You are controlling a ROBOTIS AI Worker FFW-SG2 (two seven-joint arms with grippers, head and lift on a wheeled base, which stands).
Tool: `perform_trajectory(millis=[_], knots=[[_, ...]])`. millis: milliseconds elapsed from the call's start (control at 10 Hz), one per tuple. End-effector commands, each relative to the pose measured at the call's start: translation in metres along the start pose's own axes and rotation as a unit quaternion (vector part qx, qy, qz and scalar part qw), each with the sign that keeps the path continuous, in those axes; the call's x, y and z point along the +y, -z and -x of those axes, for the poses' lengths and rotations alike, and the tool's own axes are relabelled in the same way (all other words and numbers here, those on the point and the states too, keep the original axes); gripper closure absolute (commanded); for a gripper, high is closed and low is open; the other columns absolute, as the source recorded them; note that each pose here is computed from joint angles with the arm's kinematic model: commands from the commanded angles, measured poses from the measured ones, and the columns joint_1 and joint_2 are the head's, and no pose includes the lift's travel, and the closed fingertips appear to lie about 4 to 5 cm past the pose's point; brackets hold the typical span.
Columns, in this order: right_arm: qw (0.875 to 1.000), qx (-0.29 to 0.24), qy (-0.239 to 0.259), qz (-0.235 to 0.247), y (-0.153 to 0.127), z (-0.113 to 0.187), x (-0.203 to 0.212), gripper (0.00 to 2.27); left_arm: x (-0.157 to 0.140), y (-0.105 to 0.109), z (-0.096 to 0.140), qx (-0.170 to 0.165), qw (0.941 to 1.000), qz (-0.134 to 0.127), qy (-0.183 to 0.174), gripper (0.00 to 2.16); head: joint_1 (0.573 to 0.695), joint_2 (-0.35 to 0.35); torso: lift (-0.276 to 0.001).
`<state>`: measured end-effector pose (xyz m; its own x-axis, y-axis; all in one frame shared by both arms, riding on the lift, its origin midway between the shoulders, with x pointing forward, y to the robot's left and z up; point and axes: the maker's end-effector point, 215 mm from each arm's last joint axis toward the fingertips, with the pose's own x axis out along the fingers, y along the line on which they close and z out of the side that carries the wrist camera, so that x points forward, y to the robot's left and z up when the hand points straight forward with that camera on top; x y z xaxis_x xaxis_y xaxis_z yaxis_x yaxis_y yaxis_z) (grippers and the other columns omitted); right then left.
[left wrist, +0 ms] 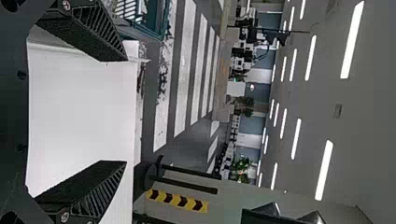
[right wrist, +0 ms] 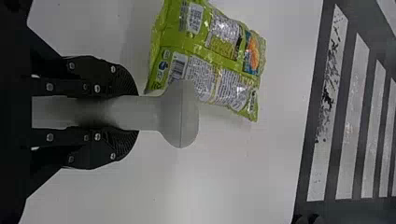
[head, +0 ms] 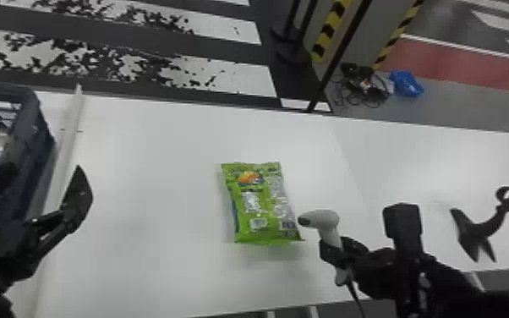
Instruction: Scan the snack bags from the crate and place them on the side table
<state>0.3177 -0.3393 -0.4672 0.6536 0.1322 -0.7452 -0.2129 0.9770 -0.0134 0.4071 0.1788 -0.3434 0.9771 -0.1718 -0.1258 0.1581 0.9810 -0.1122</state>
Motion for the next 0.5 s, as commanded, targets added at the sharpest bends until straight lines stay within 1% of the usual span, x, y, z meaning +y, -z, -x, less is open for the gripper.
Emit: perform_trajectory(millis=[0, 200, 400], knots=[[1.000, 0.003, -0.013, 0.003, -0.004, 0.001, 0.017, 2.24, 0.003, 0.001, -0.002, 0.001, 1.0000, 0.001, -0.002, 0.09, 0.695, -0.253, -0.094], [1.000, 0.010, -0.023, 0.008, -0.002, -0.001, 0.031, 2.24, 0.004, 0.001, -0.005, 0.002, 1.0000, 0.001, -0.002, 0.09, 0.695, -0.223, -0.094], [0.999, 0.019, -0.023, 0.011, 0.002, -0.006, 0.033, 2.24, 0.004, 0.001, -0.007, 0.002, 1.0000, 0.001, -0.001, 0.09, 0.695, -0.202, -0.094]])
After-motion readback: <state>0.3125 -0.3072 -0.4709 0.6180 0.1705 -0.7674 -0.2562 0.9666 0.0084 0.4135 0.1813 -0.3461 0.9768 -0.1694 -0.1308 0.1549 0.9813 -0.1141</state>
